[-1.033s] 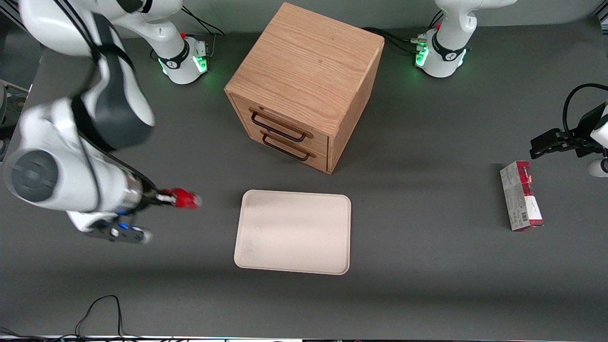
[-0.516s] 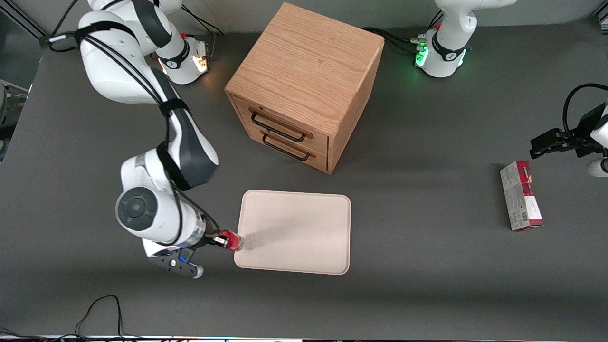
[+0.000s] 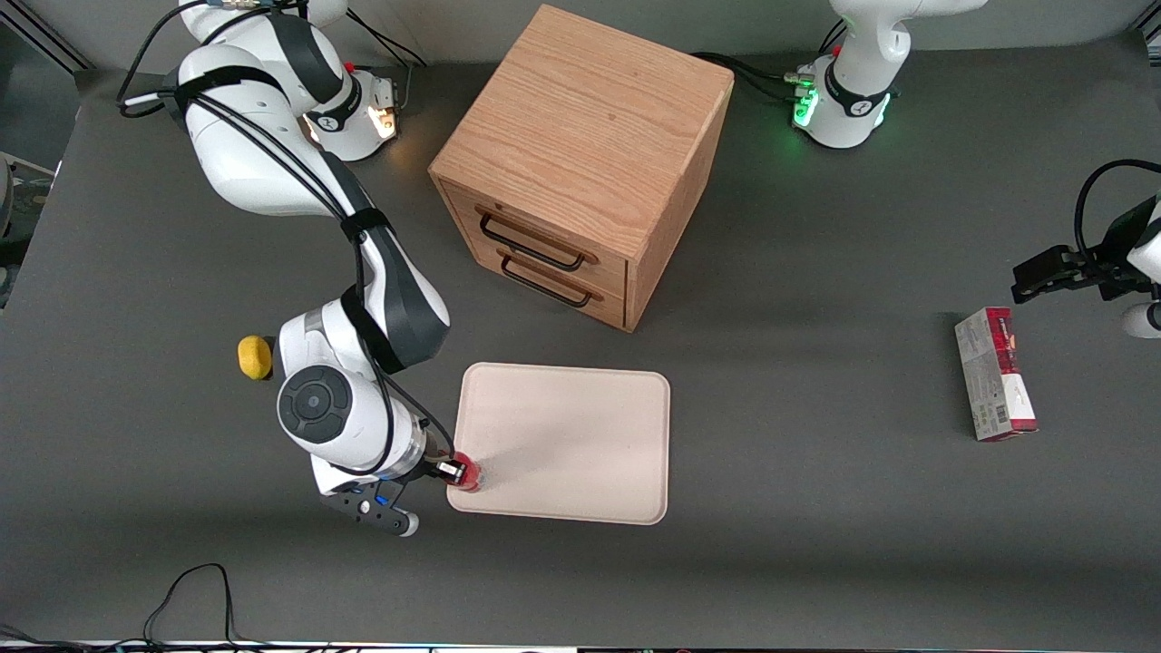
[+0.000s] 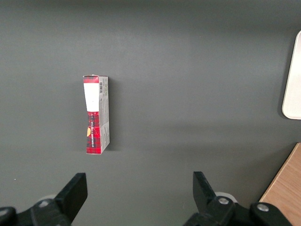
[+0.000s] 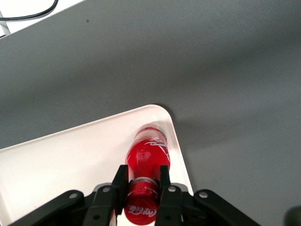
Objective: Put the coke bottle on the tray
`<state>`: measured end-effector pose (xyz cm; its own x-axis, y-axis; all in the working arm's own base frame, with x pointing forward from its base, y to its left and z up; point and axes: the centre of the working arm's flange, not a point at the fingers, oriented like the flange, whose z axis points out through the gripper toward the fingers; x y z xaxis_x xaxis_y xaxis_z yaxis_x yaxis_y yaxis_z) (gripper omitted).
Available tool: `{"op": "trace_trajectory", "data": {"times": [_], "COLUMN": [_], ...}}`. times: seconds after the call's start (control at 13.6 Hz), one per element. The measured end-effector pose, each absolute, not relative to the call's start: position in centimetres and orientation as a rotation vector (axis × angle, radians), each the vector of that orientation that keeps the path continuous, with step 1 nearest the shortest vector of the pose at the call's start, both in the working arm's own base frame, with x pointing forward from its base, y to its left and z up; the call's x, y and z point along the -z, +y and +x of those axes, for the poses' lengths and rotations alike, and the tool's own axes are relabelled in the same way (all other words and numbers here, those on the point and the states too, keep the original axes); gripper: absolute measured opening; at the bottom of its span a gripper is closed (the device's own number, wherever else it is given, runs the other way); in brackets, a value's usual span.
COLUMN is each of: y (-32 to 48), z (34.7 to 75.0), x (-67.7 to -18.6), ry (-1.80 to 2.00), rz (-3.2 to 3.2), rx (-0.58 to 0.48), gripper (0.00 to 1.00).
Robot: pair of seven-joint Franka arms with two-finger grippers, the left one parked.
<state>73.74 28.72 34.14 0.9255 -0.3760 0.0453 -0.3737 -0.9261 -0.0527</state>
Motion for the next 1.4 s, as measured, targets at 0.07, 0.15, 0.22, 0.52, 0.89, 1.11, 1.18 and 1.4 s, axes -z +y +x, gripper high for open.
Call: {"op": "trace_trajectory", "data": {"times": [0.07, 0.15, 0.22, 0.52, 0.89, 1.11, 1.18, 1.4], "y": [28.8, 28.8, 28.8, 29.0, 28.8, 28.0, 27.1, 22.4], "z": [73.7, 73.7, 73.7, 73.8, 73.6, 73.3, 73.1, 71.9], "x": [-34.2, -34.2, -34.2, -34.8, -35.1, -36.1, -36.7, -39.6], "ry": [0.591, 0.591, 0.591, 0.587, 0.59, 0.573, 0.526, 0.344], "rz": [-3.041, -3.041, -3.041, -3.036, -3.05, -3.079, -3.107, -3.157], "rx": [0.086, 0.087, 0.088, 0.106, 0.082, 0.044, 0.004, -0.074], "gripper": [0.31, 0.31, 0.38, 0.78, 1.0, 1.0, 1.0, 1.0]}}
